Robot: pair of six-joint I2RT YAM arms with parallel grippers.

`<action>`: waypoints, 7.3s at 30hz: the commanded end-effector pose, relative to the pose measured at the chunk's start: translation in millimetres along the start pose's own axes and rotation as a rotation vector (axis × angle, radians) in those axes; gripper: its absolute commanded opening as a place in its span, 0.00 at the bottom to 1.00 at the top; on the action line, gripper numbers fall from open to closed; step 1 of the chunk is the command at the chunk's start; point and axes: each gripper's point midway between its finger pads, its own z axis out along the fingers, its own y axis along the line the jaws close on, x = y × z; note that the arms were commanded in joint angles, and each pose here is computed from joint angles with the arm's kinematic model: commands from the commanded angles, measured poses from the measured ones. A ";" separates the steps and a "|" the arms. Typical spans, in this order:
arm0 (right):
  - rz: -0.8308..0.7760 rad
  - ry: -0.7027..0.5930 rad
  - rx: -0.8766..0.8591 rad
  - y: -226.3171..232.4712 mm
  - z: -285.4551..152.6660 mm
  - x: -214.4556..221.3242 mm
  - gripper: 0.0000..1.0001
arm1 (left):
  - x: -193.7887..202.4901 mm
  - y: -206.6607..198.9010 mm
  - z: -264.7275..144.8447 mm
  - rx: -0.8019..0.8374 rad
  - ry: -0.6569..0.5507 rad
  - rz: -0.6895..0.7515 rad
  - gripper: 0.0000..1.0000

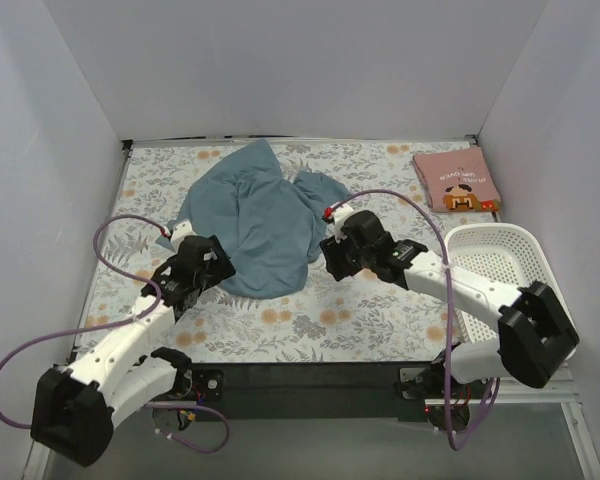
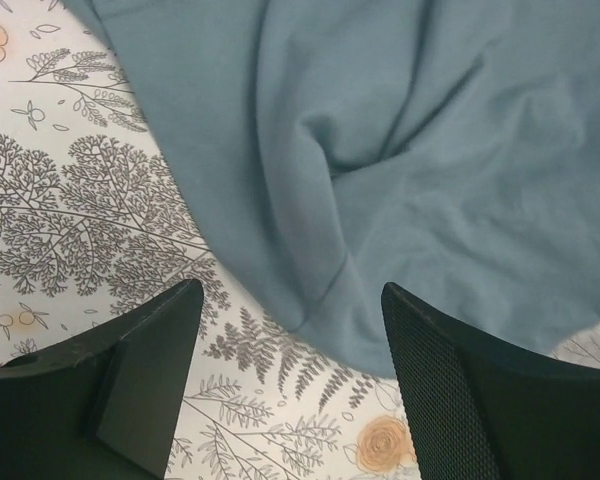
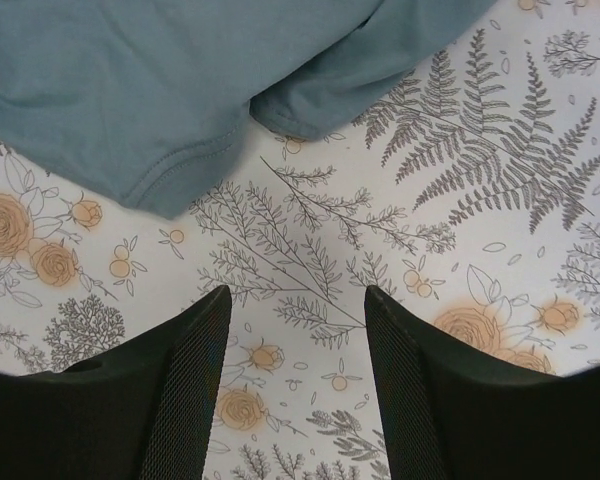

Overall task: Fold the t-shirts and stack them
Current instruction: Flatten the tshirt out

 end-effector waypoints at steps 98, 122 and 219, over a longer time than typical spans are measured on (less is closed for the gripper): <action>-0.193 0.162 -0.054 71.2 18.8 48.5 0.60 | -9.7 75.5 45.2 -0.449 0.148 -0.182 0.60; -0.396 0.224 -0.050 98.1 28.2 45.5 0.60 | -13.4 73.4 55.3 -0.481 0.151 -0.223 0.51; -0.476 -0.627 0.921 -179.3 -285.5 -325.3 0.01 | -403.0 -46.3 -63.1 -0.240 -0.752 0.014 0.06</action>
